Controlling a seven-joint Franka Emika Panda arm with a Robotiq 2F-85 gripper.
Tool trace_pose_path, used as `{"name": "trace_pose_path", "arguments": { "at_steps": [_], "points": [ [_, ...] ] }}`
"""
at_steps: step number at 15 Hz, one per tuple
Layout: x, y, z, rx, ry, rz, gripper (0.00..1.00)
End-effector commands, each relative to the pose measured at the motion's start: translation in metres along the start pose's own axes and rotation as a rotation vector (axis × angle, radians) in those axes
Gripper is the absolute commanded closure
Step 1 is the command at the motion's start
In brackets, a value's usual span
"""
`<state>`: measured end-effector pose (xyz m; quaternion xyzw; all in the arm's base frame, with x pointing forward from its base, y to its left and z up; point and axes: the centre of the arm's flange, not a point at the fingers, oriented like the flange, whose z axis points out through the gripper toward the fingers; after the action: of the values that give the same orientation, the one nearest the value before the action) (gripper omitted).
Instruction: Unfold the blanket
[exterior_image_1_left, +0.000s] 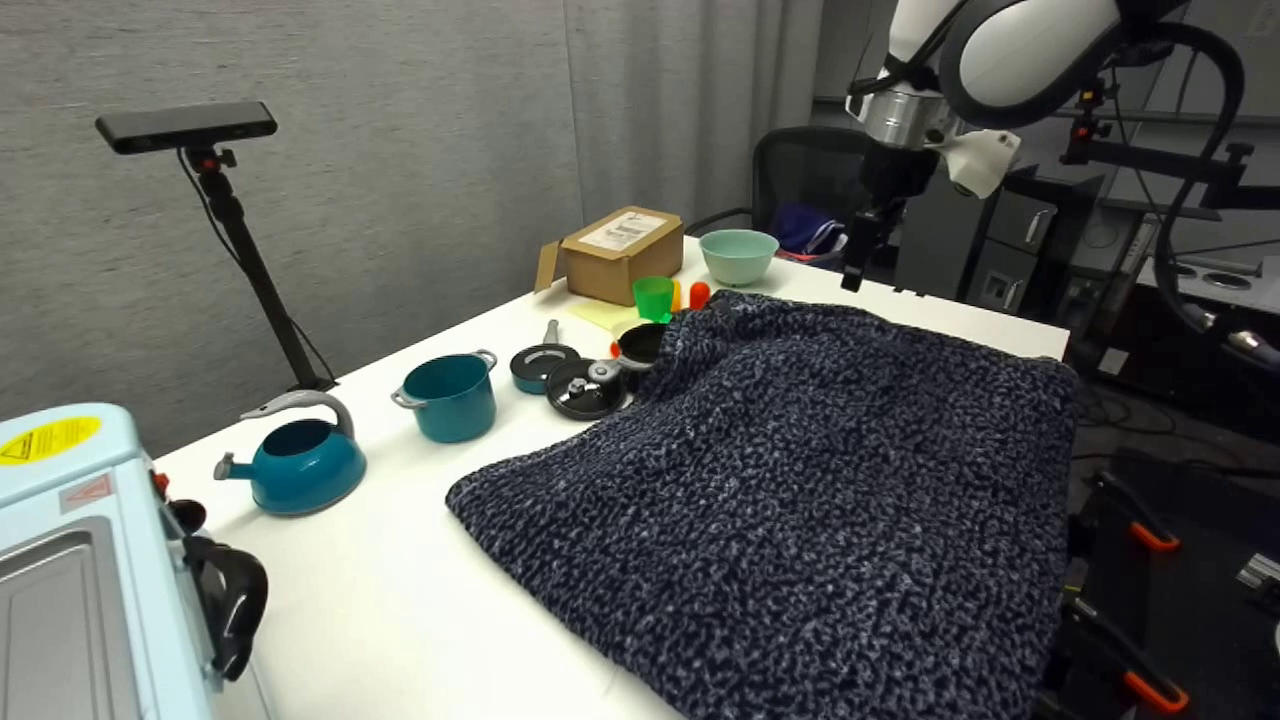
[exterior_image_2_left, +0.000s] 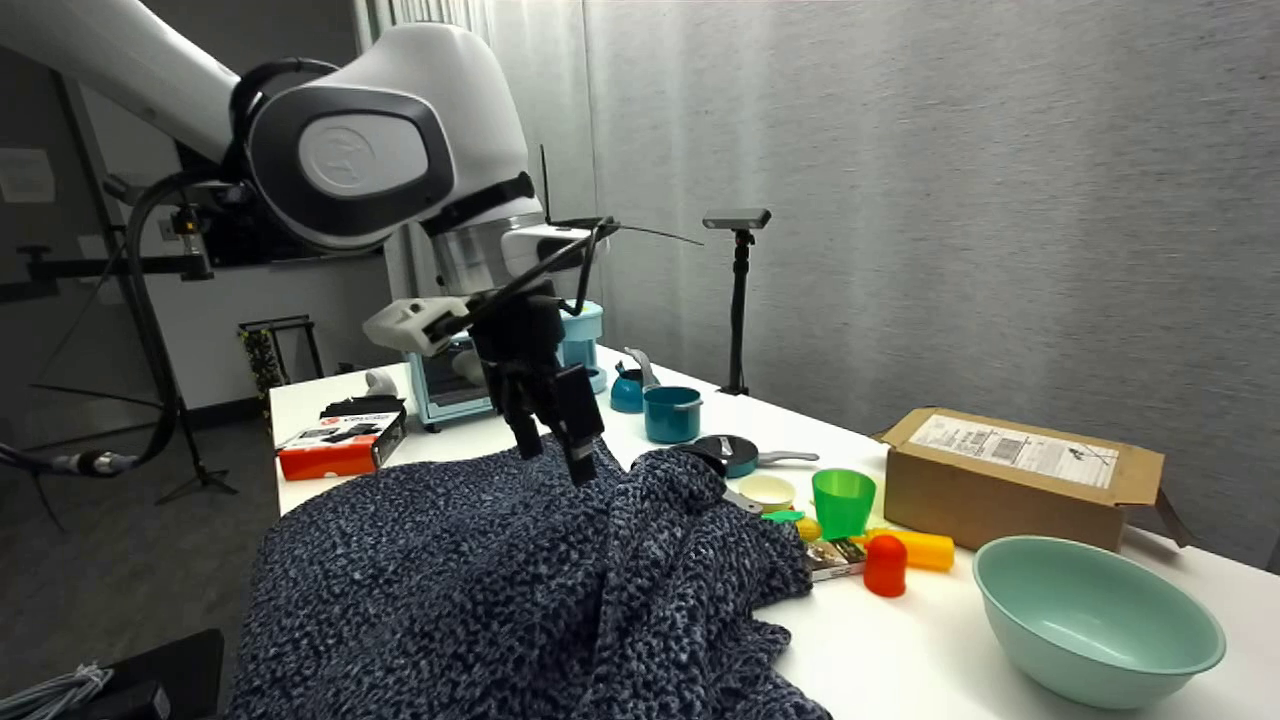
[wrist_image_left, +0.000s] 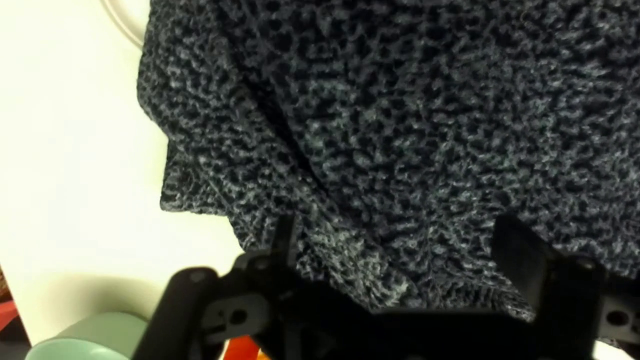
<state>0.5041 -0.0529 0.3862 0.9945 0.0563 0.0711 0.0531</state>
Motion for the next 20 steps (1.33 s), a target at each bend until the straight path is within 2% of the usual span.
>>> {"name": "trace_pose_path", "arguments": {
  "at_steps": [1, 6, 11, 14, 17, 20],
  "points": [
    [0.037, -0.016, 0.005, -0.062, 0.079, -0.114, 0.00],
    [0.058, -0.046, 0.029, -0.123, 0.143, -0.238, 0.00],
    [0.088, -0.052, 0.043, -0.192, 0.243, -0.245, 0.00],
    [0.097, -0.051, 0.063, -0.217, 0.212, -0.222, 0.00],
    [0.102, -0.048, 0.084, -0.233, 0.131, -0.222, 0.00],
    [0.108, -0.050, 0.096, -0.221, 0.080, -0.221, 0.00]
  ]
}}
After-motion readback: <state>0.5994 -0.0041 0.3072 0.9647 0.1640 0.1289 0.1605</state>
